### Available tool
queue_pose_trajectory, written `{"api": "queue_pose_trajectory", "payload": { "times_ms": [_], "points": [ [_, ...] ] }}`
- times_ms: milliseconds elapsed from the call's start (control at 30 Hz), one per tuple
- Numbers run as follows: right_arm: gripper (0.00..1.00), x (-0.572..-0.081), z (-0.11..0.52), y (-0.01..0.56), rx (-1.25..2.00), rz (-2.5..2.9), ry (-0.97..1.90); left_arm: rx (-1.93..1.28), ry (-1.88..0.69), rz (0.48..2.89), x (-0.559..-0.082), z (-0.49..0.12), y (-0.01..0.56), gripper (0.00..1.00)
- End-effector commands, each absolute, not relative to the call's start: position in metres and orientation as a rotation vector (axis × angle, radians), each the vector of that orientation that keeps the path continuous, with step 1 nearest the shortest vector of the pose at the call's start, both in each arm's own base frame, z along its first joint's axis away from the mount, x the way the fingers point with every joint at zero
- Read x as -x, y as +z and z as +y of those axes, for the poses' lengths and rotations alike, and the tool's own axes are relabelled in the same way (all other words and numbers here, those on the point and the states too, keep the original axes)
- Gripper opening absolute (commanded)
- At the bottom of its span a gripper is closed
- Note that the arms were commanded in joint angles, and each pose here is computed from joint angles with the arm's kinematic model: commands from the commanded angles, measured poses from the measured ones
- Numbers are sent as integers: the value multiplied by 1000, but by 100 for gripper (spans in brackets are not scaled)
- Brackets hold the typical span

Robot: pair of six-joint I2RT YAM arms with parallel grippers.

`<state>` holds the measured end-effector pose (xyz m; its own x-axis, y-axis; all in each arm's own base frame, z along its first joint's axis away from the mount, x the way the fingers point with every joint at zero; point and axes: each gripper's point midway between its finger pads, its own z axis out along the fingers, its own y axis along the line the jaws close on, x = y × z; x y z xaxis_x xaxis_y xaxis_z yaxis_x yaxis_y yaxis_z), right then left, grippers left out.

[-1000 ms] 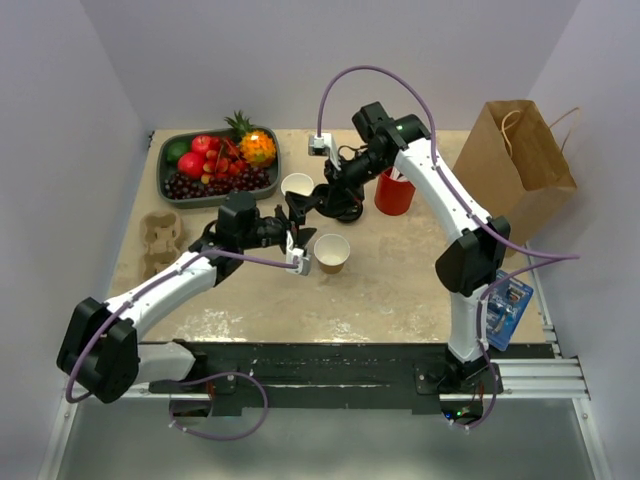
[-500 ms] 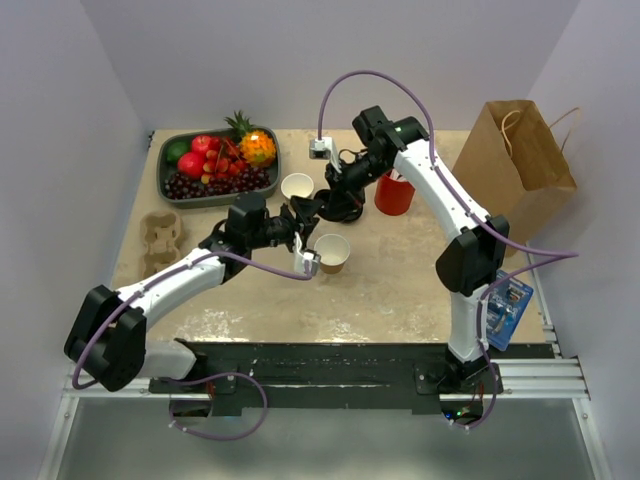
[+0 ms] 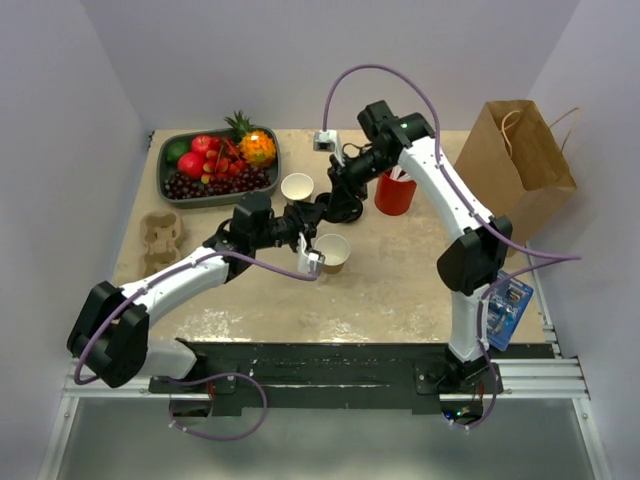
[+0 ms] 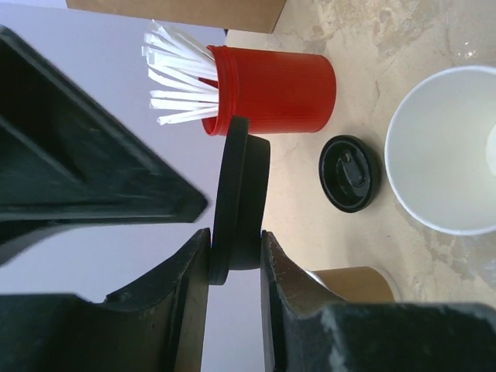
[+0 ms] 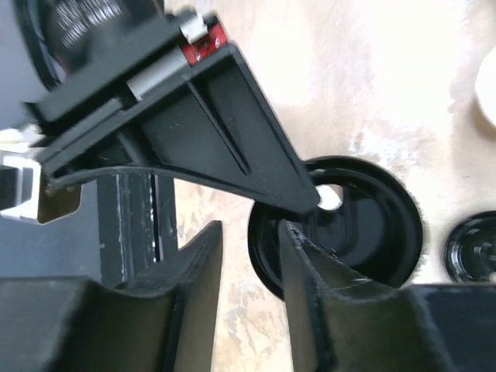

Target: Pack the takeout coffee

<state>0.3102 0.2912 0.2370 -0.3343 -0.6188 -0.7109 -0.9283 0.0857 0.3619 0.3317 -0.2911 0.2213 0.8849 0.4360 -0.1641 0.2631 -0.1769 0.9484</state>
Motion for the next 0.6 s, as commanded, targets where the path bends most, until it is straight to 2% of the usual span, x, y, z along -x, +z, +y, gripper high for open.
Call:
{"api": "queue_pose_trajectory", "payload": {
  "times_ms": [0, 133, 167, 200, 233, 267, 300, 400, 567],
  "points": [
    [48, -322, 277, 330, 1292, 1854, 1139, -1614, 86, 674, -332, -289, 257, 0],
    [56, -357, 251, 370, 1114, 1762, 1010, -1364, -126, 988, -336, -282, 283, 0],
    [56, -364, 246, 353, 1073, 1814, 978, -1265, -247, 1112, -333, -283, 283, 0],
    [57, -367, 243, 377, 1035, 1728, 910, -1227, -307, 1196, -332, -279, 279, 0],
    [58, -373, 237, 375, 999, 1729, 852, -1203, -400, 1220, -326, -284, 287, 0],
    [59, -381, 229, 346, 946, 1803, 794, -1143, -532, 1304, -317, -287, 285, 0],
    [60, -381, 225, 367, 900, 1730, 742, -1147, -642, 1349, -306, -289, 280, 0],
    [62, -387, 212, 336, 802, 1817, 673, -1016, -883, 1502, -292, -289, 275, 0],
    [63, -377, 211, 308, 766, 1912, 721, -881, -1266, 1651, -265, -288, 250, 0]
  ]
}}
